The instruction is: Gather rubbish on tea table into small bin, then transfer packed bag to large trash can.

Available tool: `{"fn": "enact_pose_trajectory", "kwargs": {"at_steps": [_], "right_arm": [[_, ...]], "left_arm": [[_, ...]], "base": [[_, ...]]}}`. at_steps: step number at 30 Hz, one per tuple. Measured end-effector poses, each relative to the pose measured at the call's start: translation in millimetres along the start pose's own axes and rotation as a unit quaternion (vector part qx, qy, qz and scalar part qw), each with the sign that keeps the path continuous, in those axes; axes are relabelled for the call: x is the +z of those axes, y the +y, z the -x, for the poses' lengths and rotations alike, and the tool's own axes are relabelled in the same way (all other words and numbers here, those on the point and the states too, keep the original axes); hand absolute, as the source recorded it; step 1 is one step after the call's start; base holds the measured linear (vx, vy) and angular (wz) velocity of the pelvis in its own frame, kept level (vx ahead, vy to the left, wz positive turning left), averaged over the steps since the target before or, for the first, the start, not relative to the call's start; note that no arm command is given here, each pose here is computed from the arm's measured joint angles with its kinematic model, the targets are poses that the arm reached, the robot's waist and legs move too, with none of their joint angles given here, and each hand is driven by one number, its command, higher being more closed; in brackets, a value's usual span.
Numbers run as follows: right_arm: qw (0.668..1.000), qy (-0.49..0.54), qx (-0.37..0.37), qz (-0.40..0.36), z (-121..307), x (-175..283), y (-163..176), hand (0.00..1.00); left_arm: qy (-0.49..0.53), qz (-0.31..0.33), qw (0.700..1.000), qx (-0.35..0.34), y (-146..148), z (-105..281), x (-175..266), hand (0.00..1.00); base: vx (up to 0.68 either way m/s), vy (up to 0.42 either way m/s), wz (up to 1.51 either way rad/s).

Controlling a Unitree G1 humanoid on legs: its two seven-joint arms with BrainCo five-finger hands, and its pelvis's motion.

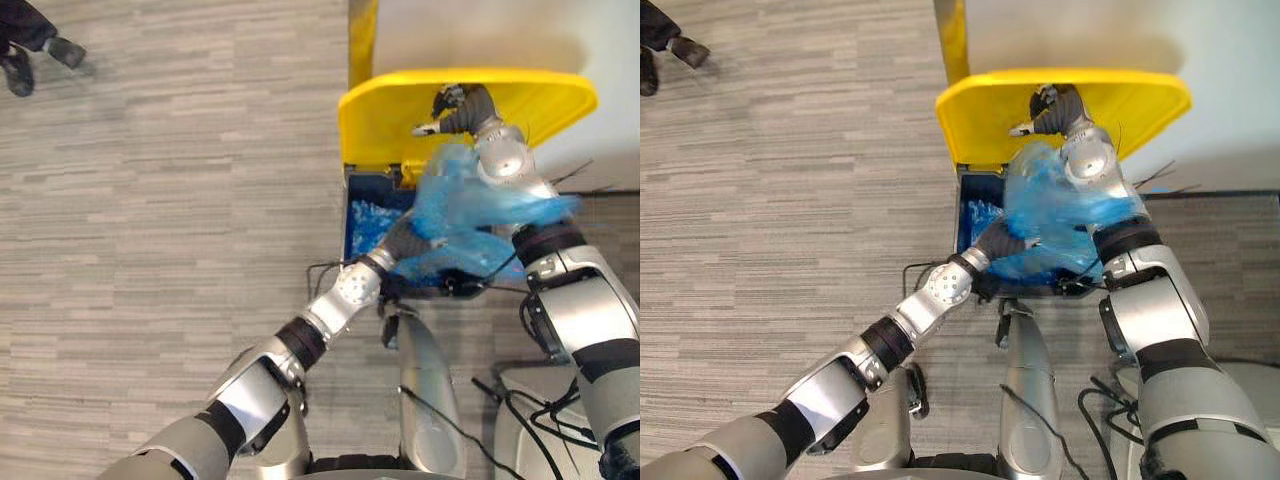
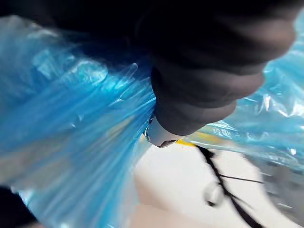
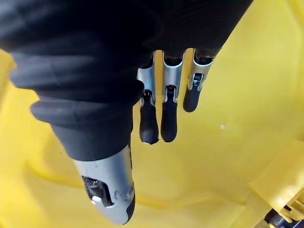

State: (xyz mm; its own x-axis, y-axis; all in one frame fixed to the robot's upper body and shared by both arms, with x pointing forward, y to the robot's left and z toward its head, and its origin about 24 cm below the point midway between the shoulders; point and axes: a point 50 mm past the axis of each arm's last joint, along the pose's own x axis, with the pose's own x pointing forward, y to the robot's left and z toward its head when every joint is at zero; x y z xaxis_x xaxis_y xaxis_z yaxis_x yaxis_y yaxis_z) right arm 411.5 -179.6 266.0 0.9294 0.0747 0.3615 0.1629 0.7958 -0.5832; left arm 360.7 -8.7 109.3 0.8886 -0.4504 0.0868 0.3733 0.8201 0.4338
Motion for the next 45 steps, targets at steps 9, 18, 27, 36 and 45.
{"fn": "enact_pose_trajectory", "kwargs": {"at_steps": [9, 18, 27, 36, 45], "right_arm": [[0.991, -0.124, -0.004, -0.040, 9, 53, 6, 0.00], [0.967, -0.230, 0.029, -0.108, 29, 102, 32, 0.00], [0.979, -0.144, 0.038, -0.140, 59, 33, 58, 0.00], [0.986, 0.082, 0.011, -0.144, 138, -98, 64, 0.00], [0.923, 0.336, 0.096, -0.161, 299, -181, 107, 0.00]], "left_arm": [[0.038, -0.012, 0.996, 0.078, 34, -9, -3, 0.00], [0.004, -0.016, 0.996, 0.093, 40, -11, 16, 0.00], [0.023, -0.068, 0.996, 0.051, 20, 11, -15, 0.00], [0.145, 0.001, 0.984, 0.100, 56, 110, -120, 0.00], [0.369, 0.150, 0.884, 0.244, 64, 313, -203, 0.00]], "base": [[-0.01, -0.005, -0.26], [0.03, -0.009, -0.05], [0.00, 0.011, 0.32], [-0.02, 0.019, 0.32], [-0.17, 0.068, -0.29]]}}
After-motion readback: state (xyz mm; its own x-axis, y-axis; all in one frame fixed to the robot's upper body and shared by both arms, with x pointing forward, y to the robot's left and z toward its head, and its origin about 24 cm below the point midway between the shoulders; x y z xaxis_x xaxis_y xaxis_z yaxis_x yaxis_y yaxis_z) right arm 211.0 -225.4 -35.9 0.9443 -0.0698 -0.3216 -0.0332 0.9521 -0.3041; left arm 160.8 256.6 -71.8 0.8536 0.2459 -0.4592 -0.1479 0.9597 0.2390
